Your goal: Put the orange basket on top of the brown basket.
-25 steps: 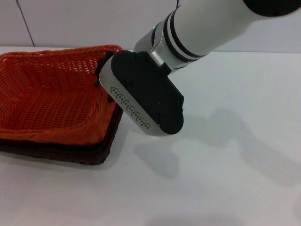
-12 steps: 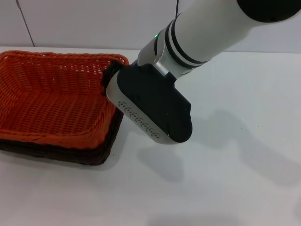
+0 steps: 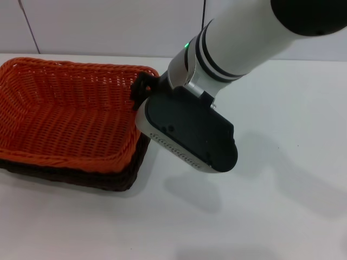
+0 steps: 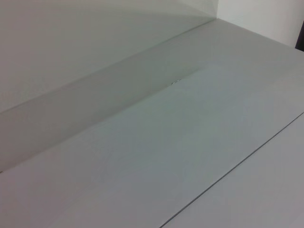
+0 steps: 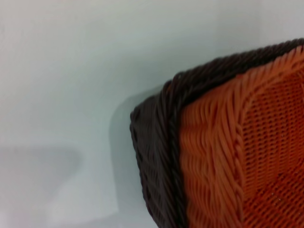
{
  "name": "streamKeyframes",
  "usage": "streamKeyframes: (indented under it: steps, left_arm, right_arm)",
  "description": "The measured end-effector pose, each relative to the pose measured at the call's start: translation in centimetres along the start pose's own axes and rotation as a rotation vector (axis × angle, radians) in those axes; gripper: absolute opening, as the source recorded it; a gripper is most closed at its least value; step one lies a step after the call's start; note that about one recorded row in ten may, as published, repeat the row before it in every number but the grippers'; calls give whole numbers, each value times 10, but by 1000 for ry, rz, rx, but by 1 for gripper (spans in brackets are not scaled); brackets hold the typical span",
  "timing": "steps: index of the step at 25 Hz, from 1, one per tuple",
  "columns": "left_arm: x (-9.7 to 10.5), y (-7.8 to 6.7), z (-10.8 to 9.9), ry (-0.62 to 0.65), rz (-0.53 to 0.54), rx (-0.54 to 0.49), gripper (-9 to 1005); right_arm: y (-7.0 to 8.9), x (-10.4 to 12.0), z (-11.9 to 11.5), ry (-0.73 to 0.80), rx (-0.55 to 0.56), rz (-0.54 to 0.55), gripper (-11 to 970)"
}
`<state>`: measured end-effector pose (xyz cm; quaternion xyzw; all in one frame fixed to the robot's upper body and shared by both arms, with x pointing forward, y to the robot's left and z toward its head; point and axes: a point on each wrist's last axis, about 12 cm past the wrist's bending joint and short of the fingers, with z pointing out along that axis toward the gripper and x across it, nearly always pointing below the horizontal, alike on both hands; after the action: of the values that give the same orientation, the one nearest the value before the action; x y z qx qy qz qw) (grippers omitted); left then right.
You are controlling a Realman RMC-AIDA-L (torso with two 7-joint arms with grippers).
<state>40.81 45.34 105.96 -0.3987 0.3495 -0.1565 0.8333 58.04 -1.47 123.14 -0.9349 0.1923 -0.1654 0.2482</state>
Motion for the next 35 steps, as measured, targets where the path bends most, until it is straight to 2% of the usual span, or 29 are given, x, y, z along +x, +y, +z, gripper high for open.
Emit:
streamKeyframes:
  steps: [8, 24, 27, 31, 32, 33, 35]
  left_arm:
    - [1, 0, 2, -3, -3, 1, 712]
    - [2, 2, 2, 4, -4, -19, 712]
    - [2, 4, 3, 13, -3, -39, 712]
    - [2, 5, 5, 18, 0, -41, 712]
    - [1, 4, 8, 25, 9, -31, 712]
    - [1, 4, 8, 25, 9, -31, 712]
    - [0, 4, 11, 35, 18, -26, 712]
  right_arm:
    - [-12, -1, -8, 21, -10, -81, 366]
    - [-28, 10, -27, 113, 15, -77, 366]
    - [-33, 17, -32, 133, 89, -42, 366]
    - [-40, 26, -32, 148, 271, 49, 366]
    - [-41, 29, -30, 159, 370, 111, 366]
    - [-41, 29, -30, 159, 370, 111, 366]
    - [-39, 32, -29, 165, 458, 169, 366]
